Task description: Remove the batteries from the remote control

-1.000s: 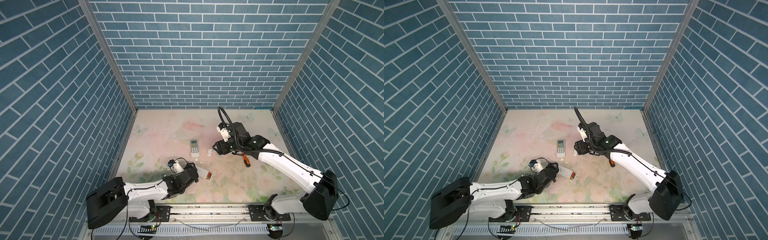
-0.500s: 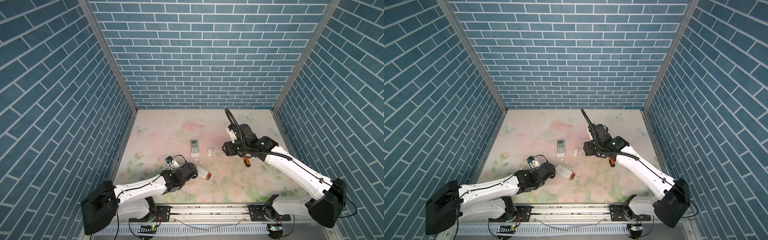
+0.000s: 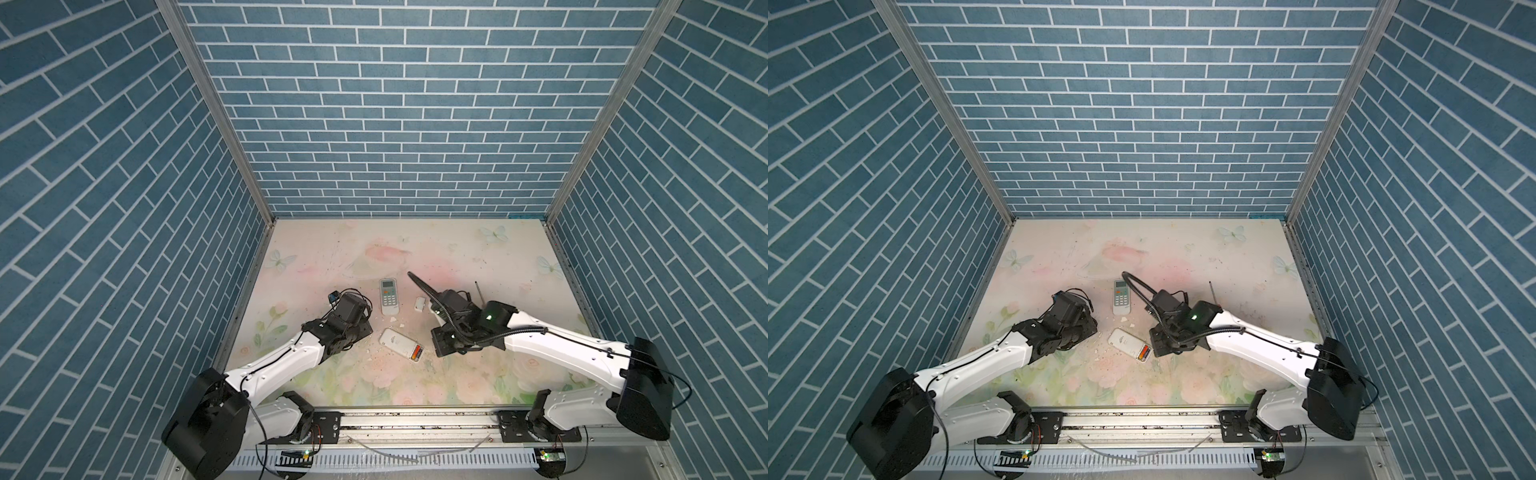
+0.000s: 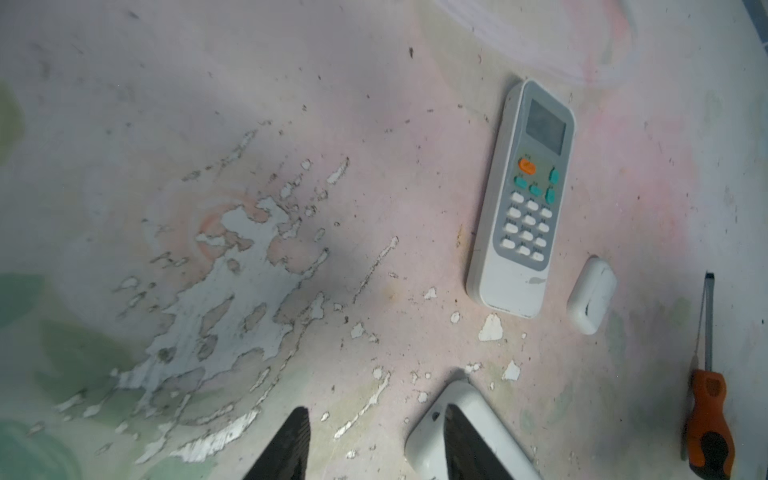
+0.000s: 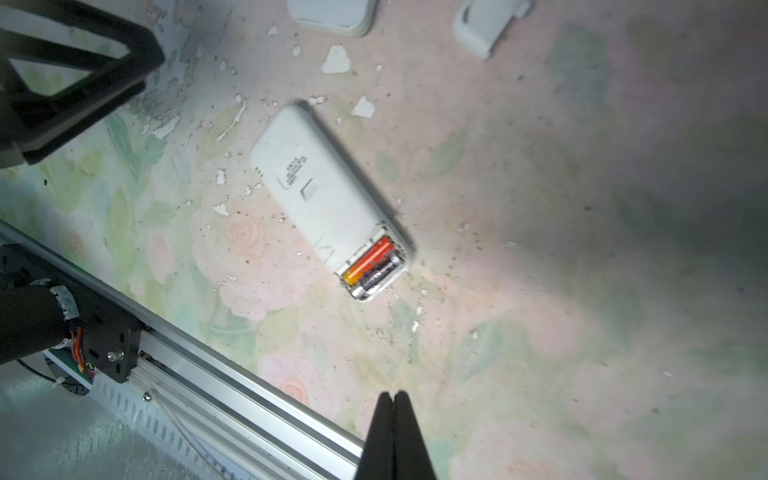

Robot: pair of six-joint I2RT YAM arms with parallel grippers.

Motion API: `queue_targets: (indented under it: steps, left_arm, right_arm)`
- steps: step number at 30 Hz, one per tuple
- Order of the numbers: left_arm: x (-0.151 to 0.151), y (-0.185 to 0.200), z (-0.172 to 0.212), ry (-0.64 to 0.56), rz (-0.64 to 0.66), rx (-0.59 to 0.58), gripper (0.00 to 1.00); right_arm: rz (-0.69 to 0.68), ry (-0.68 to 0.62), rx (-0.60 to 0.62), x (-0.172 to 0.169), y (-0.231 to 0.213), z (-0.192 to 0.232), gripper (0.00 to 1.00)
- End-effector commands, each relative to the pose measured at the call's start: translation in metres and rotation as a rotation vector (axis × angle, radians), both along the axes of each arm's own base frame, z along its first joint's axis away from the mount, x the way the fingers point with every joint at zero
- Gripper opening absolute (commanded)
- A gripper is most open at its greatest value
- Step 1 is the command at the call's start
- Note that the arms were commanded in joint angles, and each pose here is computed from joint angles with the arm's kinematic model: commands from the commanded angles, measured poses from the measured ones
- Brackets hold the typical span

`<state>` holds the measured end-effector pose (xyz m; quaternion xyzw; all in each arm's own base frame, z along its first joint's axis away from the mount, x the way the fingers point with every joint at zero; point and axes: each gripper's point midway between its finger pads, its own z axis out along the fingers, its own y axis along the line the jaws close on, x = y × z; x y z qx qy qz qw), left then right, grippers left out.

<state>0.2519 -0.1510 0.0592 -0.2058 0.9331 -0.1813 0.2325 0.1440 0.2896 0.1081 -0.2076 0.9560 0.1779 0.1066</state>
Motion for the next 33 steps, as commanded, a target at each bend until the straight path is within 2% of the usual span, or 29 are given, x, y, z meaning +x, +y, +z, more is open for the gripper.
queue_targets:
  steps: [1, 6, 13, 21, 33]
  left_arm:
    - [0.008, -0.010, 0.006, -0.032, -0.051, -0.042, 0.53]
    - [0.009, 0.001, 0.008, -0.045, -0.014, -0.058, 0.53]
    - [0.005, 0.027, 0.014, -0.069, 0.065, -0.073, 0.54]
    - [0.005, 0.040, 0.020, -0.083, 0.110, -0.083, 0.54]
    - [0.010, 0.037, 0.017, -0.081, 0.123, -0.111, 0.54]
  right_arm:
    - [-0.041, 0.047, 0.037, -0.011, 0.029, -0.016, 0.00]
    - [0.005, 0.106, 0.044, -0.026, 0.056, -0.041, 0.00]
    - [0.046, 0.156, 0.019, -0.031, 0.068, -0.066, 0.00]
    - [0.037, 0.165, -0.051, -0.027, 0.061, -0.083, 0.00]
    - [-0.018, 0.124, -0.102, 0.002, 0.032, -0.080, 0.00]
